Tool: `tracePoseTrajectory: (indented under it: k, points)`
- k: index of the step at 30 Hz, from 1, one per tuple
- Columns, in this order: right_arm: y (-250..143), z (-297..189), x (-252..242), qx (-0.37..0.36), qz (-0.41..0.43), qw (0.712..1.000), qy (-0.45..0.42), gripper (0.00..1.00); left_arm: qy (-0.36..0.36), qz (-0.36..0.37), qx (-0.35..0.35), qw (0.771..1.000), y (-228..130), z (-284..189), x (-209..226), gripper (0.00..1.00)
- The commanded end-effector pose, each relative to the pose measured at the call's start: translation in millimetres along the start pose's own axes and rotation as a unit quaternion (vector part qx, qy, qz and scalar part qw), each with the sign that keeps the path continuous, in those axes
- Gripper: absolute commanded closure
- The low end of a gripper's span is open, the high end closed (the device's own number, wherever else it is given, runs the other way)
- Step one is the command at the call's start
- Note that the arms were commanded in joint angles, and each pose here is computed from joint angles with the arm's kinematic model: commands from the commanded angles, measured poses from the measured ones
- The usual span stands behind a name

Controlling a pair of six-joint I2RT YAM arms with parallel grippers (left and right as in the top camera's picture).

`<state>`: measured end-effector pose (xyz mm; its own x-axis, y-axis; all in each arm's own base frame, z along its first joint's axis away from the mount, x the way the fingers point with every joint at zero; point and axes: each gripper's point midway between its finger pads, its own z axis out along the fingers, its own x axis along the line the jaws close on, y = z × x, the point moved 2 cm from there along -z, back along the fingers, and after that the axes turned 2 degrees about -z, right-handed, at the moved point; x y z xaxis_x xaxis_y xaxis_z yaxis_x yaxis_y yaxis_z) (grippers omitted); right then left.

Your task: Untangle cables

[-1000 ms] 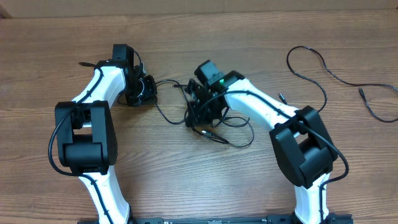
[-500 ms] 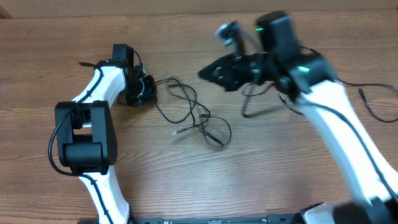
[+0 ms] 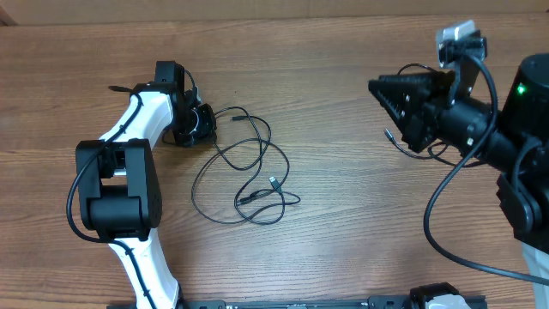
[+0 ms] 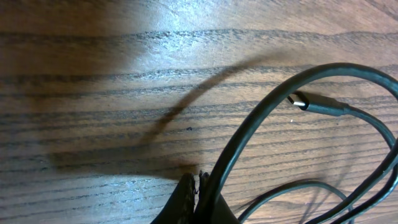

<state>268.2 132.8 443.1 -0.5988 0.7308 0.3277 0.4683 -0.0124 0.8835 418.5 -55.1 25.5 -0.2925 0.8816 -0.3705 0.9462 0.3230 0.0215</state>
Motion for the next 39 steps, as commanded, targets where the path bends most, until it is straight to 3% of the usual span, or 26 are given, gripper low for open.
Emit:
tracePoseTrajectory:
  k: [1,4,8,17,28,34,39]
  points:
    - [-12,14,-19,0.033,0.025,0.999,-0.025,0.76,0.006,-0.004,0.002,1.000,-3,2,0,0.95]
    - [-32,37,-24,0.086,0.057,0.995,-0.001,0.60,0.012,-0.004,0.000,1.000,-3,2,2,0.95]
    - [-66,75,-25,0.170,0.092,0.981,0.026,0.59,0.025,-0.005,-0.005,1.000,-1,2,6,0.89]
    - [-149,181,5,0.322,0.094,0.938,0.092,0.57,0.025,-0.006,-0.005,1.000,-1,2,7,0.88]
    - [-245,258,56,0.418,0.055,0.895,0.146,0.49,0.025,-0.006,-0.005,1.000,-1,2,7,0.86]
    - [-299,275,81,0.462,0.001,0.877,0.130,0.43,0.025,-0.006,-0.005,1.000,-1,2,7,0.85]
    - [-334,267,111,0.479,-0.147,0.842,0.202,0.42,0.025,-0.006,-0.005,1.000,-1,2,7,0.85]
